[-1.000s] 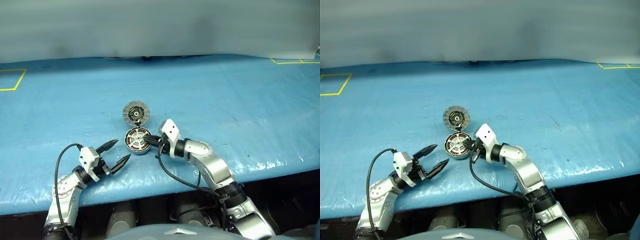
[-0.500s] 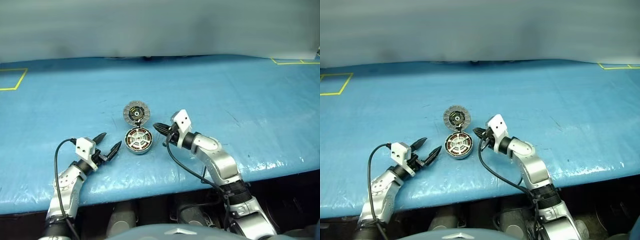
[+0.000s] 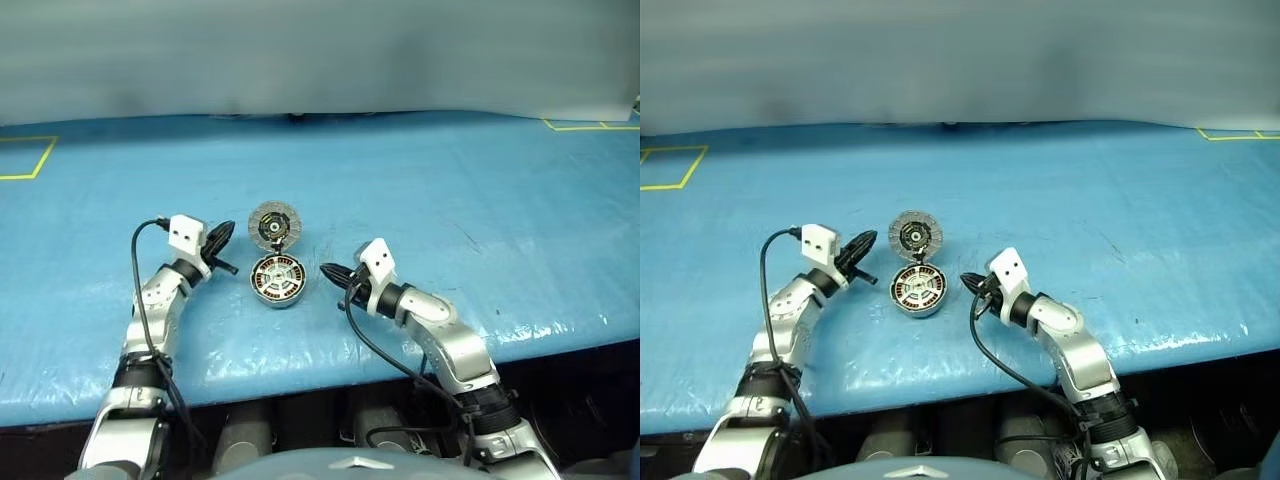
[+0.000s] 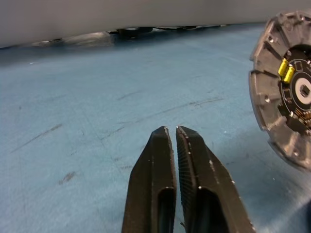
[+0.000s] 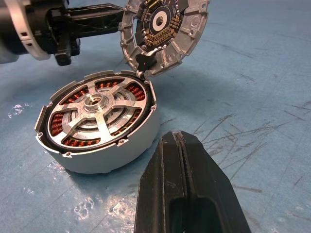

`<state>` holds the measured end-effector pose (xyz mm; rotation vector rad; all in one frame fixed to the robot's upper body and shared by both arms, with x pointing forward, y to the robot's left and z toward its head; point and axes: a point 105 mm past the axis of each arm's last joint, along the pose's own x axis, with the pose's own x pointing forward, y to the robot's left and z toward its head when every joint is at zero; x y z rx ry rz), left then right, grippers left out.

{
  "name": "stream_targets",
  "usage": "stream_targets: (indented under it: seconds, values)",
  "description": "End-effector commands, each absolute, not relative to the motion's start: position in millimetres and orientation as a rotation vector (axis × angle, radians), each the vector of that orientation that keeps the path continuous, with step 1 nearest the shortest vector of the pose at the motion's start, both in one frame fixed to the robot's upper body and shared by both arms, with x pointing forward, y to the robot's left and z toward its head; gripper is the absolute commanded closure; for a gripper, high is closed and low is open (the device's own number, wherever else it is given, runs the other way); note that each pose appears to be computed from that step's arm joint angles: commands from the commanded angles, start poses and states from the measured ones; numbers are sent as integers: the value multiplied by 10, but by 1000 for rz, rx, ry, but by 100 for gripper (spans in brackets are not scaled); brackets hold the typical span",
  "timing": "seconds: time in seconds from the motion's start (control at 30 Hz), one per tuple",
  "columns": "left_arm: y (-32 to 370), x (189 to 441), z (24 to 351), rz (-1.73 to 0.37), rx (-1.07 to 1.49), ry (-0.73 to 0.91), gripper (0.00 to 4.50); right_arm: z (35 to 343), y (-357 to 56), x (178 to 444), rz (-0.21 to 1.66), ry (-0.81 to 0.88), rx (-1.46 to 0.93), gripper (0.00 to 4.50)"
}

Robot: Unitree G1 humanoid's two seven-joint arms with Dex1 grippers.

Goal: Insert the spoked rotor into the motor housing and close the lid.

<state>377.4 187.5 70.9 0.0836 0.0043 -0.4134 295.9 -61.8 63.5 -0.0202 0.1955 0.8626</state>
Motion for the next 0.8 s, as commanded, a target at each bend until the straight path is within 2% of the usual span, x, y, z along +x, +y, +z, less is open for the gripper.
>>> stream_targets:
  seconds: [0.03, 0.13, 0.27, 0.47, 0.67, 0.8]
  values:
    - [1838, 3914, 799, -414, 138, -7, 441, 801, -619, 2970, 851, 129, -25, 450]
    - [1823, 4020, 824, -418, 175, 8, 441, 822, -638, 2973, 839, 120, -27, 450]
    - [1583, 4057, 1008, -578, 112, -60, 441, 798, -640, 2962, 833, 126, -28, 450]
    - [1223, 3806, 1274, -970, -66, -157, 441, 794, -635, 2969, 817, 122, -25, 450]
    - [1240, 3734, 1266, -1051, -51, -122, 441, 801, -672, 2998, 787, 117, -23, 450]
    - [1178, 3553, 1149, -1184, -23, -27, 441, 814, -722, 3044, 745, 108, -34, 450]
